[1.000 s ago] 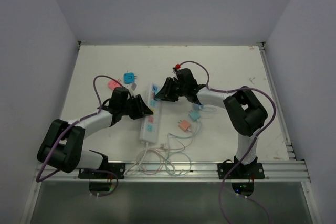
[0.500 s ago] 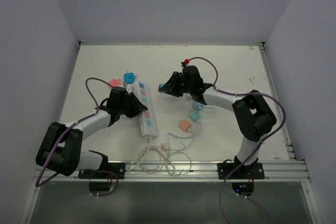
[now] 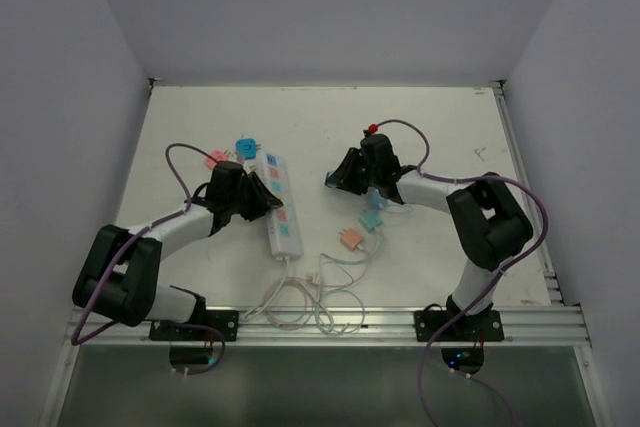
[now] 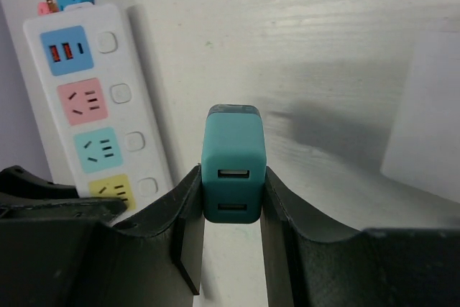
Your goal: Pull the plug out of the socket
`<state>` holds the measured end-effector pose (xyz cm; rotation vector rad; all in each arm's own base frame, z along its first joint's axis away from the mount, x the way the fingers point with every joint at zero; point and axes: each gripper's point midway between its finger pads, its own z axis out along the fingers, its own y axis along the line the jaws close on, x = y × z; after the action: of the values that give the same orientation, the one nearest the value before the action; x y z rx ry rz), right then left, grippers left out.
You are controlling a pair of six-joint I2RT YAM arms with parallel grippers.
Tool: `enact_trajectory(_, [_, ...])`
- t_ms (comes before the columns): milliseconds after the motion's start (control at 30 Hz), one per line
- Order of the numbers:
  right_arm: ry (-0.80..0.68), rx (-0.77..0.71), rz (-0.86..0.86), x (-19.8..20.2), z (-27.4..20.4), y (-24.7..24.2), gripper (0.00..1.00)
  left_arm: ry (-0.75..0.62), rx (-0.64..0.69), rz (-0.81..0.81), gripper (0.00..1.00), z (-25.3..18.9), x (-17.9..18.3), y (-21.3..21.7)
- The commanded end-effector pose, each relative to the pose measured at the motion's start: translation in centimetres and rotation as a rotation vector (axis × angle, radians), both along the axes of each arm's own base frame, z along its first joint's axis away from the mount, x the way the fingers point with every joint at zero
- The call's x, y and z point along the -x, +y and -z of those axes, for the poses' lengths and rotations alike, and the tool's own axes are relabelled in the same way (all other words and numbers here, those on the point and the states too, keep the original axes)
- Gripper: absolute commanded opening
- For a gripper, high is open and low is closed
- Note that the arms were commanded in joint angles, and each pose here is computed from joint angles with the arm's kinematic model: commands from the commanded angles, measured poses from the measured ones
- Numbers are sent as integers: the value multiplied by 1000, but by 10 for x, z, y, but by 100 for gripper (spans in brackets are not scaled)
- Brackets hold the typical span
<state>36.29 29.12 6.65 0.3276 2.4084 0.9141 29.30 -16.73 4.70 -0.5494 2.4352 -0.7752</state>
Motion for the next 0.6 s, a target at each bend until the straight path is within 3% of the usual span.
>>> enact_trajectory(0, [-48,5,8,-3,-11,-15,0,62,-97,22,0,22,7,12])
enact_trajectory(200, [-29,30,34,-3,0,-33,0,43,-80,64,0,17,-8,1])
enact_trajectory(567, [21,57,189,-2,15,-89,35,20,-34,187,0,15,-52,-30])
